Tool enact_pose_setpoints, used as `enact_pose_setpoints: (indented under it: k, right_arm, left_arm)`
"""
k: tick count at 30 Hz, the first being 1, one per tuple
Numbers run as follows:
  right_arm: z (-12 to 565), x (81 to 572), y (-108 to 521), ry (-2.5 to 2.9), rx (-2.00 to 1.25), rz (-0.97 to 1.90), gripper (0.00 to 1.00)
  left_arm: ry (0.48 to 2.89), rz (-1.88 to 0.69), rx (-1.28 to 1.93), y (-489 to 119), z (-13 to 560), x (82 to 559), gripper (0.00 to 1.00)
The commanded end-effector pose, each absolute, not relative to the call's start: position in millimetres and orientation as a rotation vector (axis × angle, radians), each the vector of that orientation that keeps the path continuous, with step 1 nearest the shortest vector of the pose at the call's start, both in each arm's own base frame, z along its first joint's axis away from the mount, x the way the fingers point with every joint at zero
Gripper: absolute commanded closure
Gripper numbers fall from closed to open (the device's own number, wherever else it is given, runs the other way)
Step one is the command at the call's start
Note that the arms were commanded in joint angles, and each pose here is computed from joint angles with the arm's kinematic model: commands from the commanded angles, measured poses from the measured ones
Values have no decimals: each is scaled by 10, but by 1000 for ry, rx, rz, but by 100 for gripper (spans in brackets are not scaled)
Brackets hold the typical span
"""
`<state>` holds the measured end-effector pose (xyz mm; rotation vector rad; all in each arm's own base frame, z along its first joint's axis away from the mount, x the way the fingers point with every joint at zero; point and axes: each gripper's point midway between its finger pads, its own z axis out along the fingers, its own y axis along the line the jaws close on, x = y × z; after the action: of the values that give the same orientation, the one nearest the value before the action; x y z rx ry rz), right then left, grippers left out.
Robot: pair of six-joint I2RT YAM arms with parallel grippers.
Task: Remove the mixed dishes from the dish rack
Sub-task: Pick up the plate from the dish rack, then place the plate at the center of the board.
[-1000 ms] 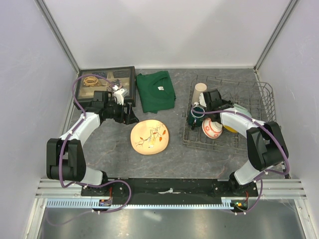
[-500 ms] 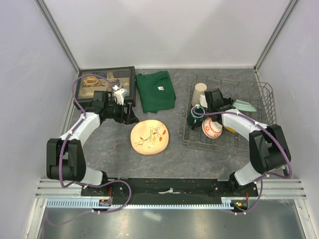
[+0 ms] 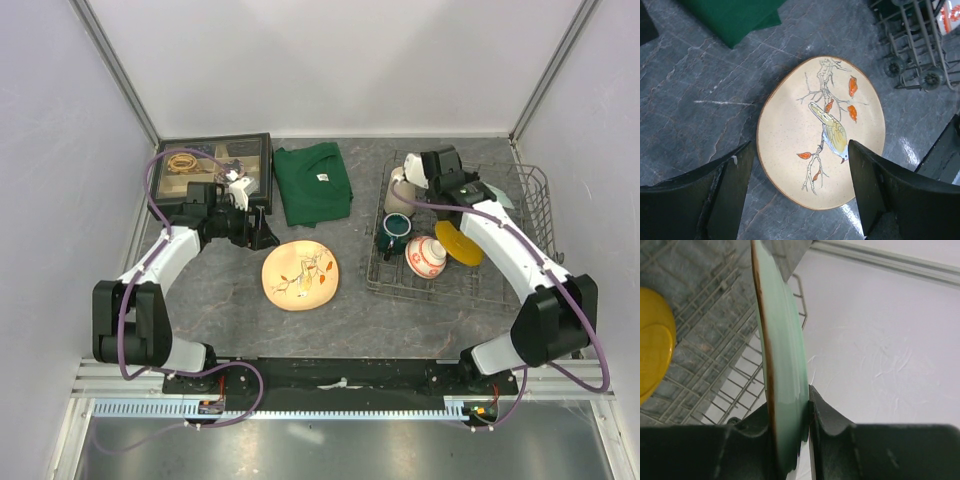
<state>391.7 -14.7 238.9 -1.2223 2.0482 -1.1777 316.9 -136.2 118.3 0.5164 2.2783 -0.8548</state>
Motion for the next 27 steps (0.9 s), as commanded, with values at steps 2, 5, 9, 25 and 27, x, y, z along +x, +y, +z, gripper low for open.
enact_pose_setpoints:
  k: [2,5,9,25,27]
  right_arm:
    - [3221,3808,10,1989,-977,-963,100]
    - [3392,3782,180,1961,-956,-800,100]
    - [3565,3704,518,1902,-958,-526,100]
    - [3799,2949,1855,1638,-1151,458,100]
    - [3815,2886,1913,1622,-1163,511,100]
  left_arm:
    - [2012,-899,716,-1529,1830,3236,18]
    - [1910,-923,785,-1604,2131,3220,18]
    - [1768,-944,859,-1721,2607,3191,18]
    - [1420,-898,1095,-2440,3444,2901,18]
    - [1399,-892,1125,-2525,3430,2867,18]
